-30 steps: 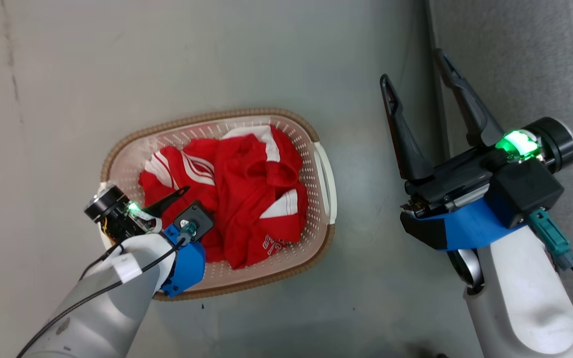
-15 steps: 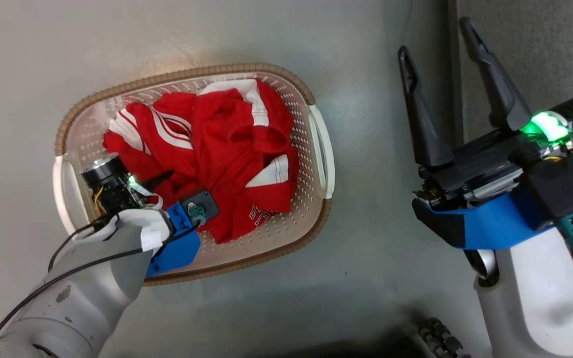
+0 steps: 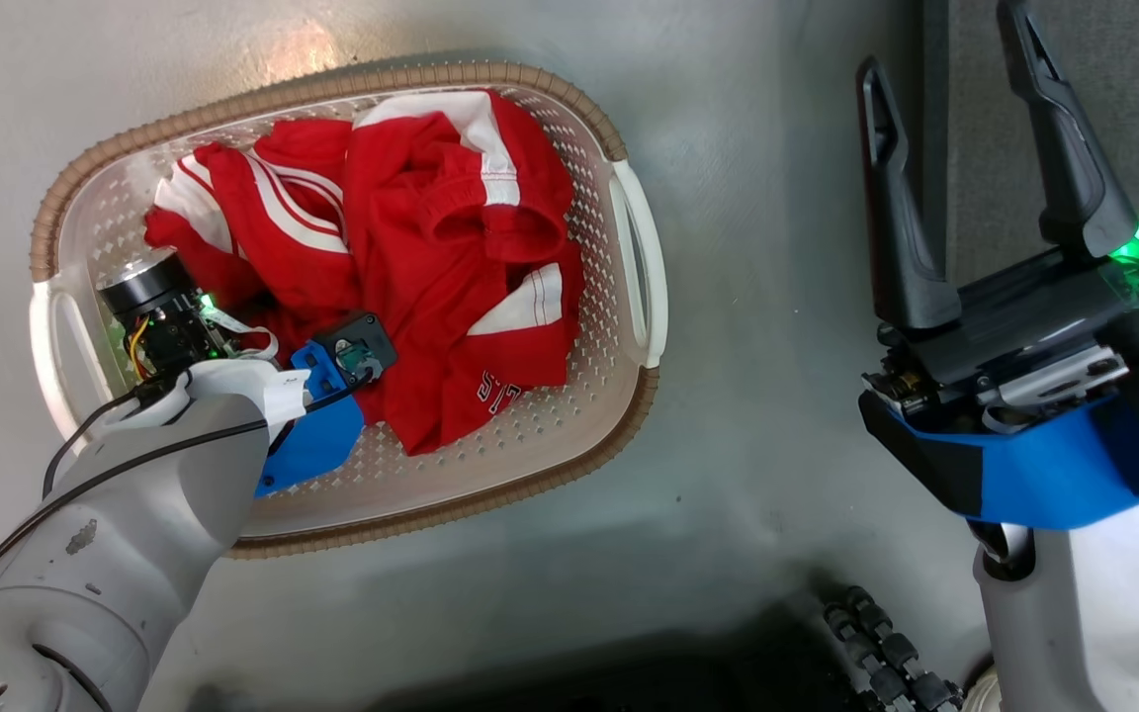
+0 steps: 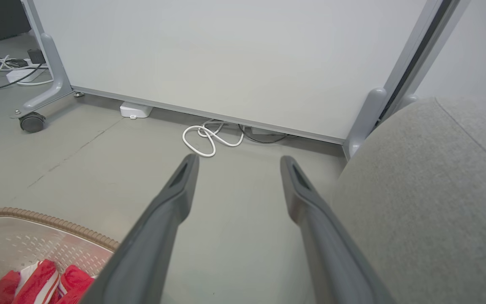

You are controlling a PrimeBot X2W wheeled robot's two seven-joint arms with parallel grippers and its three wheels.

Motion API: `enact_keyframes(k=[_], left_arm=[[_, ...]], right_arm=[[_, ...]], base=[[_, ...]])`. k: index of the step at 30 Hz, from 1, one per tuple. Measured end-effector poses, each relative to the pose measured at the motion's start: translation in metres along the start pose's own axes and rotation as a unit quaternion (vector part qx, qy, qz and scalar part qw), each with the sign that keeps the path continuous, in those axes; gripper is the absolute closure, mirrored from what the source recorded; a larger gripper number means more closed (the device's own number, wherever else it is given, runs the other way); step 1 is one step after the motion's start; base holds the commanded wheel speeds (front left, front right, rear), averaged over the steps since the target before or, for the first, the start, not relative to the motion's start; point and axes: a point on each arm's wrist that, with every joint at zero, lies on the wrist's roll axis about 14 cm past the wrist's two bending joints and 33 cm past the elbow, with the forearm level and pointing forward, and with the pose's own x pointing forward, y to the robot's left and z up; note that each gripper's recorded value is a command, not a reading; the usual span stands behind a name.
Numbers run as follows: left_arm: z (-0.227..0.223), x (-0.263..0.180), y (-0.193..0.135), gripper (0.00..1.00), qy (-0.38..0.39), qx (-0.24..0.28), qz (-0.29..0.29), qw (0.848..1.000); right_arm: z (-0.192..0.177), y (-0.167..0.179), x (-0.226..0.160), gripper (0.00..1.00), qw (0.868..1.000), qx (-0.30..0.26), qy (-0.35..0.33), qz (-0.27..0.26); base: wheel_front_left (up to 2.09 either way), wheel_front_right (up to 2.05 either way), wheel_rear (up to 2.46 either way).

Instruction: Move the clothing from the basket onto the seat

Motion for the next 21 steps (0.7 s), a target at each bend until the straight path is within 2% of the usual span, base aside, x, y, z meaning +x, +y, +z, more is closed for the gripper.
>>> enact_keyframes(k=[8, 9, 10, 11, 21], left_arm=[[-0.001, 0.012, -0.012, 0.00, 0.002, -0.010, -0.019, 1.000], [0.001, 0.013, -0.013, 0.31, 0.000, -0.010, -0.020, 1.000], [0.002, 0.013, -0.013, 0.76, -0.002, -0.010, -0.020, 1.000], [0.005, 0.013, -0.013, 1.00, -0.004, -0.009, -0.020, 1.000], [0.034, 0.005, -0.009, 1.00, -0.049, 0.003, -0.012, 0.999]], right_arm=[[-0.012, 0.001, -0.002, 0.00, 1.000, -0.001, 0.008, -0.001], [-0.012, 0.002, -0.003, 0.00, 1.000, 0.000, 0.009, -0.001], [-0.013, 0.002, -0.003, 0.00, 1.000, 0.000, 0.010, -0.001], [-0.013, 0.002, -0.003, 0.00, 1.000, 0.000, 0.010, 0.000], [-0.003, 0.000, -0.002, 0.00, 1.000, -0.002, 0.000, -0.002]], base=[[0.00, 0.00, 0.00], [0.00, 0.00, 0.00], [0.00, 0.00, 0.00], [0.00, 0.00, 0.00], [0.00, 0.00, 0.00]])
